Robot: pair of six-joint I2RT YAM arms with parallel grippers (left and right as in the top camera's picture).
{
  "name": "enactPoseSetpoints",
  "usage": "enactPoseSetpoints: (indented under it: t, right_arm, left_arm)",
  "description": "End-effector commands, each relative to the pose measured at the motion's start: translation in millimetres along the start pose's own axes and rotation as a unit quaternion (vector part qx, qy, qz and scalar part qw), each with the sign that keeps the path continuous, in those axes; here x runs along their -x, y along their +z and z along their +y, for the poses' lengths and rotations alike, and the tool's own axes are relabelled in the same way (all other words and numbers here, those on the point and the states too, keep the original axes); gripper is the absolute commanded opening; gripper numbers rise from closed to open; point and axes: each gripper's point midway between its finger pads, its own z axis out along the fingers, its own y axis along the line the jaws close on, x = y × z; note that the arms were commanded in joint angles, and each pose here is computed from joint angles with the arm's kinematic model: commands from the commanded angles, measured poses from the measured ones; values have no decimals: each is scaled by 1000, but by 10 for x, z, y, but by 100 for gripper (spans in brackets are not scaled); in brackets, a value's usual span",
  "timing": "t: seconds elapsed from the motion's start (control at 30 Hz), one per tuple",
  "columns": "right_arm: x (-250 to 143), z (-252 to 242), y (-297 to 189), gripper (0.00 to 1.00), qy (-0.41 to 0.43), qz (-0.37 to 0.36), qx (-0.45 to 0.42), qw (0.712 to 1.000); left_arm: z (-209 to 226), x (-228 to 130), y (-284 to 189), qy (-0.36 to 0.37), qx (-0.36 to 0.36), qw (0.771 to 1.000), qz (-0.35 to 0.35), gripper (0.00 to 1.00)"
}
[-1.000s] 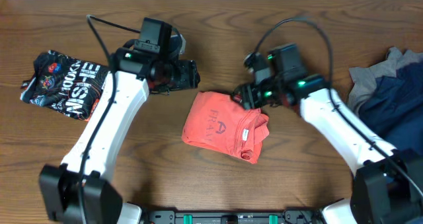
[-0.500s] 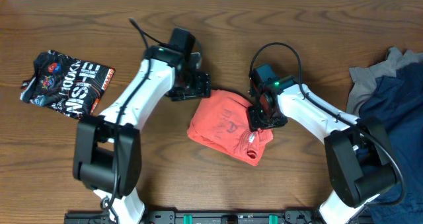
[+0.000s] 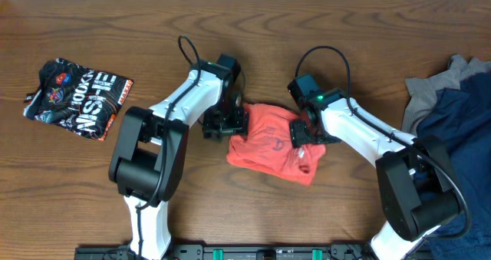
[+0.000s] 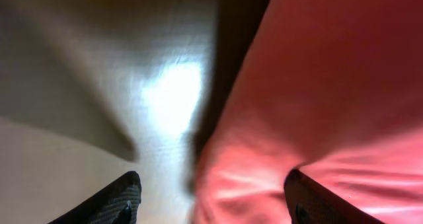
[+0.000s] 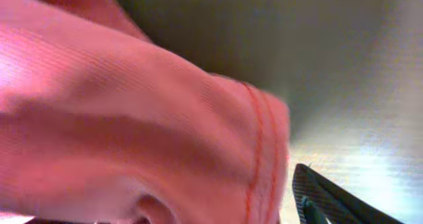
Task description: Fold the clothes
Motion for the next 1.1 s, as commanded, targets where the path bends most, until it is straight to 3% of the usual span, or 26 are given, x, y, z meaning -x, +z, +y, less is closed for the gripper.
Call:
enactPoseSetpoints:
  t: [0.0,0.17,0.3,0.43,0.53,0.7,0.83,1.07]
  right_arm:
    - [164,-370,136,78,-25,-31,-97,995]
    - [344,-449,-31,79,-50,-57,-124,989]
    - [472,-518,-353,80,-28,-91,-131,987]
    - [548,-419,-846,85,5,-141,-70,988]
    - [479,-99,-1170,86,-1,-157,48,986]
    - [161,132,-1302,71,24,-103,137,985]
    - [-133,254,-1131,60,22,-36,161,986]
    - [-543,337,-740,59,27,33,173,984]
  left_arm:
    - [92,-159,59,-6,17,999,34,63]
    - [203,-359,30,-53,45,995,68,56]
    - [284,-302,-119,-51,75,995,32,56]
    - [190,24,-520,-8,74,994,-83,58]
    - [-42,388,-845,52,38,978,-196,68]
    - [-336,870,-1155,98,-5,944,-314,75]
    - [-570,999,-1040,122,-60,940,-313,75]
    - [-731,887,-505,139,-87,958,-237,75]
